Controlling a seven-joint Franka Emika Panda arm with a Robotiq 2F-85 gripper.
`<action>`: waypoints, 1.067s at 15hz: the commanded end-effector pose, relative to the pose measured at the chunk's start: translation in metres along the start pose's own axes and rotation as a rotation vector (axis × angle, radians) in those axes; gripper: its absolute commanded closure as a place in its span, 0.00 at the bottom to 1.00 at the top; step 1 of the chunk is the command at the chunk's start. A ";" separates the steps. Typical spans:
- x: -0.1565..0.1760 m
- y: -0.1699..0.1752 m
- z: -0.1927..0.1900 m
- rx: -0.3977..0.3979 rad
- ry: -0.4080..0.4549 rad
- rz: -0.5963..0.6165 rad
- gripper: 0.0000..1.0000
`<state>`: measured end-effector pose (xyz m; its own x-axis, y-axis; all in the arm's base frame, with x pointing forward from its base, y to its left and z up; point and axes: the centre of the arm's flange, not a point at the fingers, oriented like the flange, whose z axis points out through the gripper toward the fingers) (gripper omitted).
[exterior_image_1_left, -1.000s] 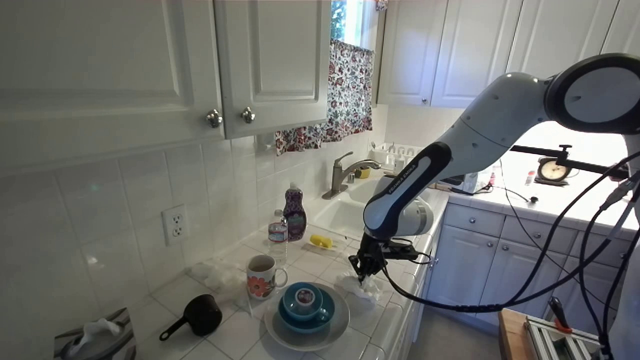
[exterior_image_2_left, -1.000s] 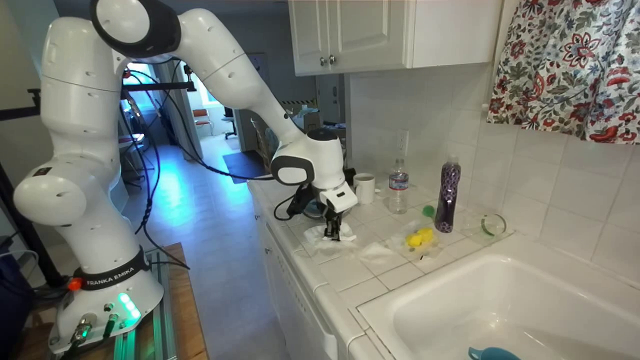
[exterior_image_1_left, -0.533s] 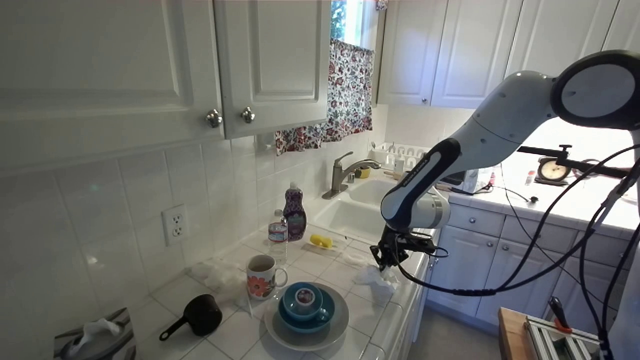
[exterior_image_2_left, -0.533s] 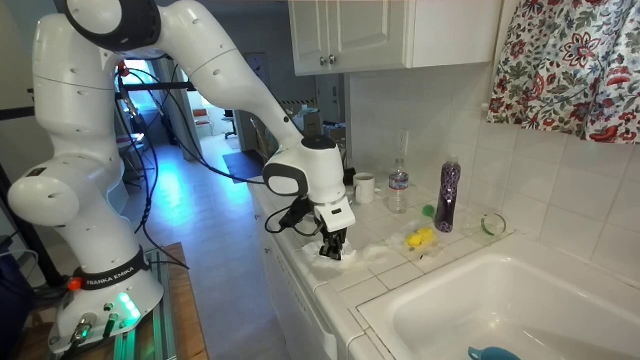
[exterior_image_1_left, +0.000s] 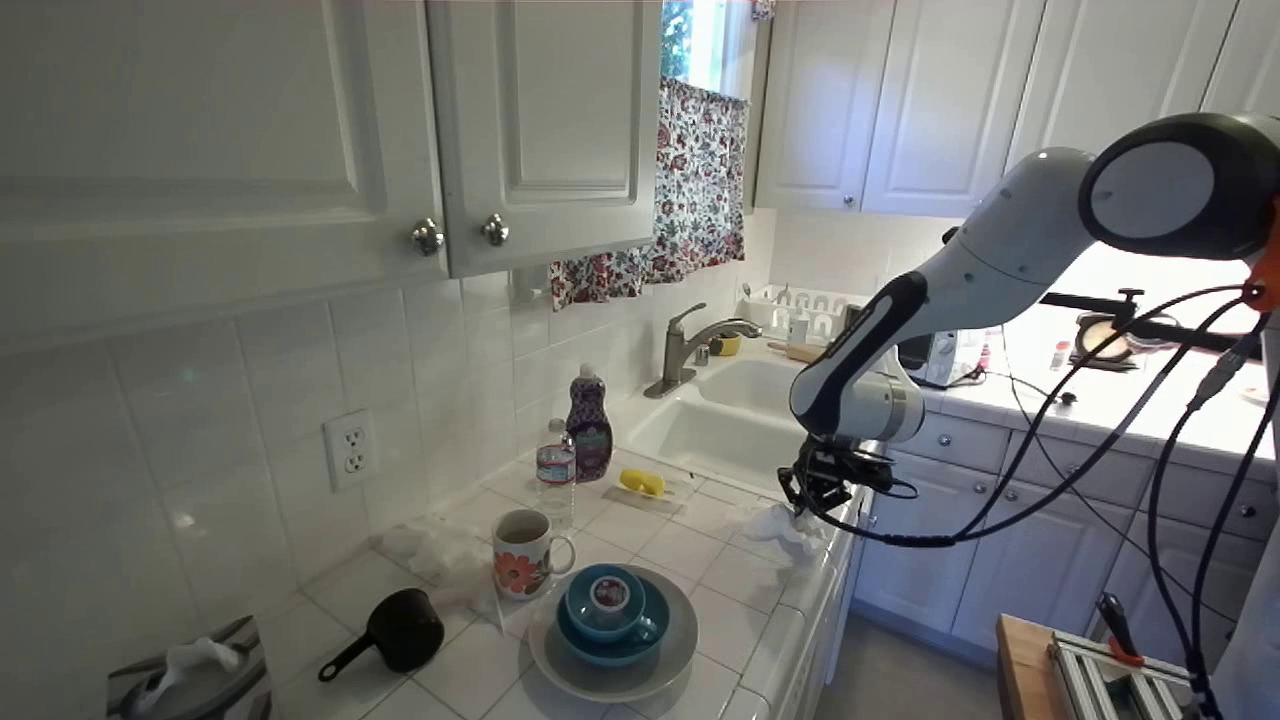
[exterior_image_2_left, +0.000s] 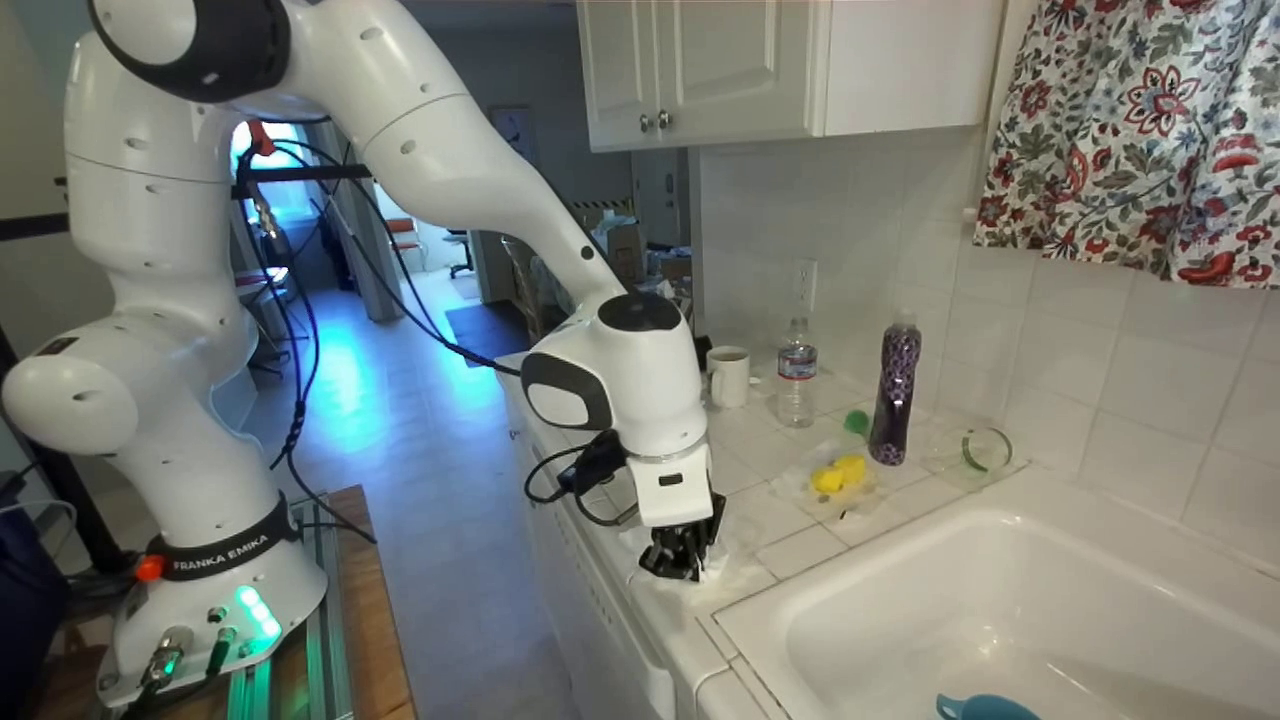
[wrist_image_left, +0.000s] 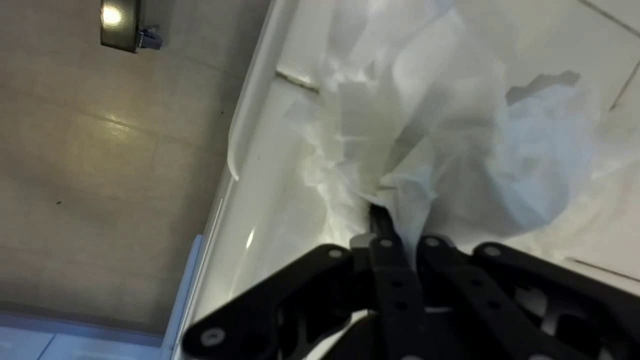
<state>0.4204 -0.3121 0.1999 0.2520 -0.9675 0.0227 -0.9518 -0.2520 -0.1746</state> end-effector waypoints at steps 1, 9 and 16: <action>0.021 -0.001 0.006 0.027 0.012 0.113 0.99; 0.063 -0.058 0.006 0.045 0.024 0.214 0.99; 0.056 -0.126 0.026 0.022 -0.006 0.161 0.99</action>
<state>0.5242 -0.3447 0.2044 0.0611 -0.9980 -0.0183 -0.9726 -0.0554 -0.2259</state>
